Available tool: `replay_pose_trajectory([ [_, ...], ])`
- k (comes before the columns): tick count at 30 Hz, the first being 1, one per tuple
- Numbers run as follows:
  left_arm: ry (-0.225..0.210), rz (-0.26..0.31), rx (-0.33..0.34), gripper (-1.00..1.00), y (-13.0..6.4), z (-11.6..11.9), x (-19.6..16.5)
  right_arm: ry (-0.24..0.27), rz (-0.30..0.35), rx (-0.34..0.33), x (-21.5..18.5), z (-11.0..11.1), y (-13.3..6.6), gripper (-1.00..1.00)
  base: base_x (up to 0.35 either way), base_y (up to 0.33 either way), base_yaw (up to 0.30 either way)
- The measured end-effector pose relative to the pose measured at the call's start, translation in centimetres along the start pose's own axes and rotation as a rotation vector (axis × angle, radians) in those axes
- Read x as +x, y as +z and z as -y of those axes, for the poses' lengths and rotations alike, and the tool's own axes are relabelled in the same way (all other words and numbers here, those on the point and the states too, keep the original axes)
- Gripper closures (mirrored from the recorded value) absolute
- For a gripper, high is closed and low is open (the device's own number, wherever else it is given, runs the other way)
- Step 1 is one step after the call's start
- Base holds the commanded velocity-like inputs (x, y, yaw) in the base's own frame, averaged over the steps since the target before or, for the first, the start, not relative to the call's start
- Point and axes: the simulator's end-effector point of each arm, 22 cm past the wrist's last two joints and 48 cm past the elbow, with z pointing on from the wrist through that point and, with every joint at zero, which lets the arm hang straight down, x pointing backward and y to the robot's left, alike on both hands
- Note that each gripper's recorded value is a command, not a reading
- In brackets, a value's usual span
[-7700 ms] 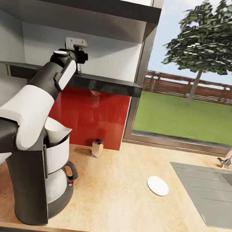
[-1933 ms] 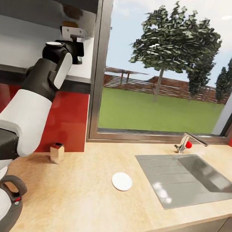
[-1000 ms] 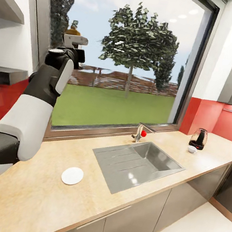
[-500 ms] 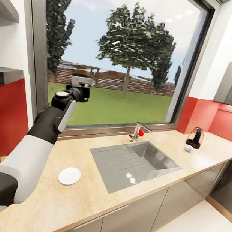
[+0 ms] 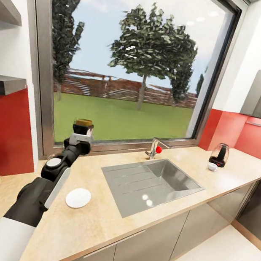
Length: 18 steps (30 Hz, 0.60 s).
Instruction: Set up a coffee station on the kitchen countertop: keep the coffee maker on the countertop, move the bottle of coffee from the kitchen shelf to the counter next to the coffee maker, place a paper coffee filter on top of the coffee maker, put the saucer next to the coffee maker with the coffee cup on the saucer, and place the electric kettle next to the coffee maker.
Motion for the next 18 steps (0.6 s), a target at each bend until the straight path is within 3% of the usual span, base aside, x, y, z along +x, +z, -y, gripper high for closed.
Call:
replay_pose_trajectory([
  [9,0.003,-0.078,-0.024,1.0,-6.0,-1.7,11.4,0.005,-0.001,-0.003,0.0,-0.2,0.0,-1.0,0.0,0.0,0.0],
  [18,-0.002,-0.092,-0.031,1.0,-9.8,-2.1,15.7,0.005,0.001,0.0,0.0,0.0,0.0,-1.0,0.0,0.0,0.0],
])
